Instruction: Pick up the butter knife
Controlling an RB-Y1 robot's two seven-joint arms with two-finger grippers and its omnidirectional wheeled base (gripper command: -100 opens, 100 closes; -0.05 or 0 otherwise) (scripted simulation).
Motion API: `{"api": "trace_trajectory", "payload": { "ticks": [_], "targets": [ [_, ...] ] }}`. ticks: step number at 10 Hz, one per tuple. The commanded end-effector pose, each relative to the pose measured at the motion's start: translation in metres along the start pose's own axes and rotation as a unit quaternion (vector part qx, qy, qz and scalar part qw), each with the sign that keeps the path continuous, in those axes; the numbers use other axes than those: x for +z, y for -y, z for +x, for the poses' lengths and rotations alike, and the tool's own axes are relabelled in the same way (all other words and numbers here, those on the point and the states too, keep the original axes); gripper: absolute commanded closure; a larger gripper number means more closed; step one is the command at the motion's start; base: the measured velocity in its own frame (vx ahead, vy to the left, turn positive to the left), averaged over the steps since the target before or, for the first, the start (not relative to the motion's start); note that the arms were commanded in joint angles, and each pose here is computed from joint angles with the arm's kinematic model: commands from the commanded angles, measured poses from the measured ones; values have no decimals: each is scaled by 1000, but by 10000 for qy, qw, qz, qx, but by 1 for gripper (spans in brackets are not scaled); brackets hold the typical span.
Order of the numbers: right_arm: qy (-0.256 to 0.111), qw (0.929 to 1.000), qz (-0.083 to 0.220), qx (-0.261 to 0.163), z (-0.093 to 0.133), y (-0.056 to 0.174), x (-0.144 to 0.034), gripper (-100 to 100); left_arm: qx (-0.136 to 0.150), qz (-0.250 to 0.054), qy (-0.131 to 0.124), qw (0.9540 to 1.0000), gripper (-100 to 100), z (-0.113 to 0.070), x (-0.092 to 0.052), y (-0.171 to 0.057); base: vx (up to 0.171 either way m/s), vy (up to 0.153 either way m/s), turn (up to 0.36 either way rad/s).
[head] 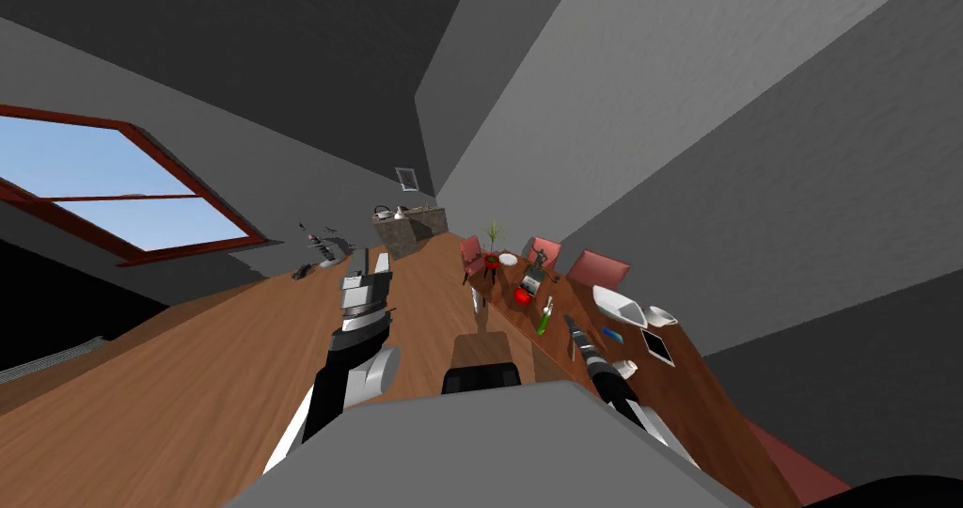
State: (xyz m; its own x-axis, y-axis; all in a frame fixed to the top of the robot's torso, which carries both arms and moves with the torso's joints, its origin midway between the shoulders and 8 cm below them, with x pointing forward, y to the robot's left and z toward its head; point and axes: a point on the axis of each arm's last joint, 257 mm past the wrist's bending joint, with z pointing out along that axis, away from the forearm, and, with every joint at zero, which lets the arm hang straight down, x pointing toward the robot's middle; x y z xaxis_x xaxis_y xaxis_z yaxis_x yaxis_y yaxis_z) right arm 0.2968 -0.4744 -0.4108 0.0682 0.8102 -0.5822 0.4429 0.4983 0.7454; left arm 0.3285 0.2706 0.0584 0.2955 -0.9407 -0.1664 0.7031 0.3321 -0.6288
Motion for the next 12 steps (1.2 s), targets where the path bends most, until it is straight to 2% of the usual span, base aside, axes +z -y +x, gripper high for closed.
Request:
{"api": "trace_trajectory", "payload": {
  "ticks": [1, 2, 3, 4, 5, 6, 8, 9, 11, 12],
  "targets": [
    [-59, 9993, 357, -37, 6, 29, -6, -100, 0, 0, 0, 10000, 0, 0, 0, 0, 7, -37, 258],
    [-57, 9978, 644, -116, 5, 50, -7, -100, 1, 0, 0, 10000, 0, 0, 0, 0, 1, -38, 386],
    [-97, 9971, 744, -102, 9, 60, -10, -100, 0, 0, 0, 10000, 0, 0, 0, 0, -2, -40, 128],
    [-111, 9941, 1062, -164, 10, 83, -13, -100, 1, -1, 0, 10000, 0, 0, 0, 0, -7, -40, 226],
    [-136, 9935, 1123, -155, 13, 89, -15, -100, 0, 0, 0, 10000, 0, 0, 0, 0, -5, -35, 177],
    [-132, 9900, 1390, -213, 12, 107, -17, -100, 1, -1, 0, 10000, 0, 0, 0, 0, -6, -37, 327],
    [-176, 9885, 1490, -197, 16, 116, -22, -100, 1, -1, 0, 10000, 0, 0, 0, 0, -5, -31, 63],
    [-167, 9843, 1738, -249, 15, 132, -24, -100, 1, -1, 0, 10000, 0, 0, 0, 0, -13, -31, 276],
    [-216, 9823, 1844, -232, 20, 142, -29, -100, 1, -1, 0, 10000, 0, 0, 0, 0, -8, -35, 90],
    [-212, 9773, 2092, -274, 20, 157, -32, -100, 2, -1, 0, 10000, 0, 0, 0, 0, -23, -36, 263]
  ]
}}
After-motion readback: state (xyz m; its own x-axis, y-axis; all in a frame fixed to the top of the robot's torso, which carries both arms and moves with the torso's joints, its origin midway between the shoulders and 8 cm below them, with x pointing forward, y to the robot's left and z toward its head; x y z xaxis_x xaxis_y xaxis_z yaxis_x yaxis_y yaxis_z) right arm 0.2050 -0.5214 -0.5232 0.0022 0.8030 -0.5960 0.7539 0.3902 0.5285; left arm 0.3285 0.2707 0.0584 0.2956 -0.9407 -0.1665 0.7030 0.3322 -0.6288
